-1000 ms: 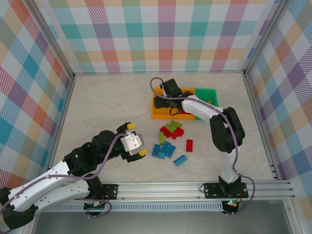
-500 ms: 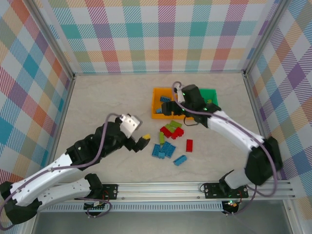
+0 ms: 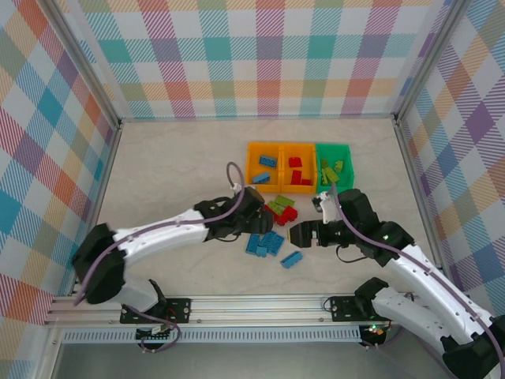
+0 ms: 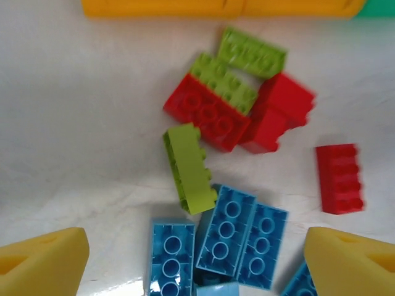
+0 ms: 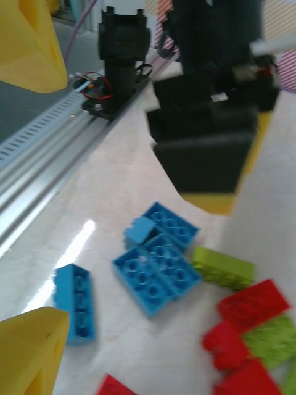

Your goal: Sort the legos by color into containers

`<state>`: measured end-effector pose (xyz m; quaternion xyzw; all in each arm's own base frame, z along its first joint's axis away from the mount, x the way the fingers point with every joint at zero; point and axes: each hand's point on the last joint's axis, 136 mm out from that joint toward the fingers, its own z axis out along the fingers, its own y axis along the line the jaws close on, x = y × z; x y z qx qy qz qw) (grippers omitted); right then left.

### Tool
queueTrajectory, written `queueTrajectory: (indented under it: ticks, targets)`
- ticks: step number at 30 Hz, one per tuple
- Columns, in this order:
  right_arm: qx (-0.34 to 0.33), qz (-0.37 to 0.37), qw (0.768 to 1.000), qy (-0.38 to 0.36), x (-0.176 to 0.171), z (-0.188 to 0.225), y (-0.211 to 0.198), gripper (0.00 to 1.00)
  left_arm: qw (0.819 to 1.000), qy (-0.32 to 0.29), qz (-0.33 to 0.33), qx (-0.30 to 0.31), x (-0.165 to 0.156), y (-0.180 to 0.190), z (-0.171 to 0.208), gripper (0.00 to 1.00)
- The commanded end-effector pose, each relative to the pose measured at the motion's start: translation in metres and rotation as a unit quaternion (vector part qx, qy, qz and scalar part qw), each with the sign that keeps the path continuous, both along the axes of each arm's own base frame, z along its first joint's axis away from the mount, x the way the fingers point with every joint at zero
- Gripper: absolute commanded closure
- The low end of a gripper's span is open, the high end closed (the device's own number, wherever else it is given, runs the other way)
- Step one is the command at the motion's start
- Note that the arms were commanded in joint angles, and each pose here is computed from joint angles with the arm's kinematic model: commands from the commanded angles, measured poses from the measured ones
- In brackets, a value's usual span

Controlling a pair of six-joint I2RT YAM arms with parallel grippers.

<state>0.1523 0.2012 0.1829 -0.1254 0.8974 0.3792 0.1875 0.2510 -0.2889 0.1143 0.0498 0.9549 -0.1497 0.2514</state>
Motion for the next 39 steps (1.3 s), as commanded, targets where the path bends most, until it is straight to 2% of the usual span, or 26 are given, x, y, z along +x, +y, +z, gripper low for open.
queueTrajectory:
  ticks: [1,4,8,21,27,32,35,39]
  targets:
    - [-0.028,-0.009,0.998,0.059,-0.012,-0.02,-0.007,0.09,0.999,0.023,0.037,-0.016,0.009,-0.011,-0.003,0.12]
    - [-0.03,-0.017,0.998,0.051,-0.007,-0.015,-0.006,0.08,0.998,0.022,0.05,0.008,0.019,-0.012,-0.021,0.17]
    - [-0.015,-0.02,0.999,0.024,0.0,-0.003,-0.003,0.07,0.998,0.025,0.044,0.04,0.031,-0.019,-0.039,0.36]
    - [-0.017,-0.039,0.999,0.016,0.008,-0.004,-0.004,0.07,0.994,0.065,0.046,0.071,0.032,-0.014,-0.083,0.57]
    - [-0.016,-0.04,0.999,0.011,0.01,0.001,-0.003,0.07,0.994,0.07,0.052,0.073,0.03,-0.009,-0.092,0.81]
    - [-0.008,-0.046,0.999,0.001,0.01,0.007,-0.005,0.07,0.996,0.05,0.04,0.06,0.032,-0.01,-0.065,0.92]
    - [-0.002,-0.059,0.998,-0.016,0.013,0.014,-0.008,0.07,1.0,0.02,0.017,0.016,0.034,-0.021,-0.024,0.94]
    - [-0.016,-0.111,0.992,-0.061,0.025,0.027,-0.025,0.07,0.996,-0.035,-0.051,-0.065,0.036,-0.055,0.045,0.95]
